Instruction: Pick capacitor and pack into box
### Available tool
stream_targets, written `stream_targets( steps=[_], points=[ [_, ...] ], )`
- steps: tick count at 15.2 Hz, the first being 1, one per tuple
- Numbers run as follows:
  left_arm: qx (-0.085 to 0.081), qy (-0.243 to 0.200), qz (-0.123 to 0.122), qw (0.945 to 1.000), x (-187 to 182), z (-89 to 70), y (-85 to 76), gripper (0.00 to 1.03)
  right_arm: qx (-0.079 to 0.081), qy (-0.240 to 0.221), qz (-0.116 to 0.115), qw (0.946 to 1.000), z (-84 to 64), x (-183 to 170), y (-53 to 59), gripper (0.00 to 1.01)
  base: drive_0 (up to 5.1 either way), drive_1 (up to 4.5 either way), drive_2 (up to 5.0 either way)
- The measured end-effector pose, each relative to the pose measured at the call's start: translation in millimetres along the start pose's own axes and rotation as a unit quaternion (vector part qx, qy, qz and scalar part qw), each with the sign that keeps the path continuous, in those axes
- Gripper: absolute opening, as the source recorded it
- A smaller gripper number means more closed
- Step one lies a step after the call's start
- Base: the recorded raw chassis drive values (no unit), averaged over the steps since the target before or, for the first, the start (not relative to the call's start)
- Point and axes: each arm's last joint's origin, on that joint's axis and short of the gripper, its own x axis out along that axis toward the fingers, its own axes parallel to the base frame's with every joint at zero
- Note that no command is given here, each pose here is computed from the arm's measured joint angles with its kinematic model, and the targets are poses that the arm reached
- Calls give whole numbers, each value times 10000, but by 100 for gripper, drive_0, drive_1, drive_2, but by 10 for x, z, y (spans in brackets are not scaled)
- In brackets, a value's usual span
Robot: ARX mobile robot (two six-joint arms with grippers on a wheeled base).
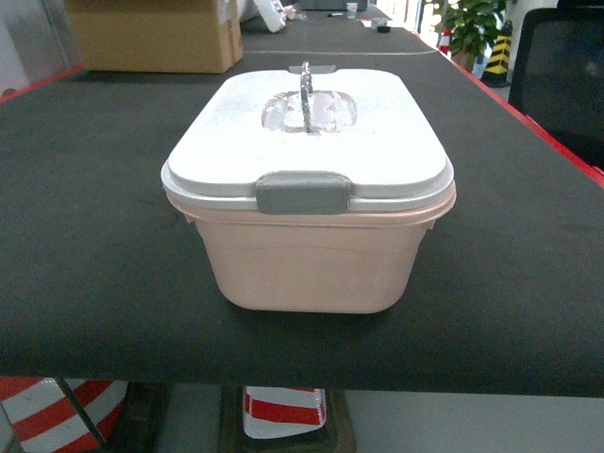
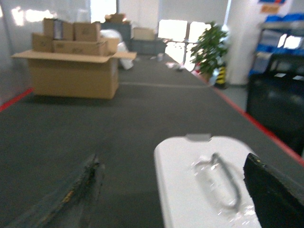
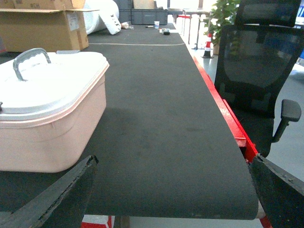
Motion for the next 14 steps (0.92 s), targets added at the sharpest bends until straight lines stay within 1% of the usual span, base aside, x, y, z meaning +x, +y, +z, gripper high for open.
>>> stream_targets(
  steps=[1,2,3,4,5,7,8,10,11,12,13,14],
  points=[
    [182,440,427,9980,-130,-142,79,75,0,6,-4,10000,-1,0,0,98,0,0,0],
    [267,580,549,9964,-243,-284,155,66,0,4,-6,10000,-1,0,0,98,0,0,0],
    [309,624,660,9954,-349,-404,231,55,0,6,-2,10000,-1,0,0,98,0,0,0],
    [305,568,680,9956,-482,-508,302,39,0,2,-2,10000,0,0,0,98,0,0,0],
    [303,561,663,9958,-567,-577,334,28,0,4,-2,10000,-1,0,0,98,0,0,0],
    [307,613,608,9958,-689,-703,378,10,0,4,-2,10000,-1,0,0,98,0,0,0],
    [306,630,610,9957,-734,-745,395,3,0,4,-2,10000,-1,0,0,98,0,0,0],
    [314,634,663,9953,-848,-837,444,2,0,4,-2,10000,-1,0,0,98,0,0,0],
    [312,604,651,9956,-913,-878,460,2,0,2,-2,10000,0,0,0,98,0,0,0],
    [307,614,524,9963,-981,-918,510,2,0,4,-2,10000,-1,0,0,98,0,0,0],
    [316,635,681,9952,-1037,-960,572,2,0,4,-6,10000,-1,0,0,98,0,0,0],
    [317,622,682,9952,-1088,-990,573,2,0,6,0,10000,-1,0,0,98,0,0,0]
  ],
)
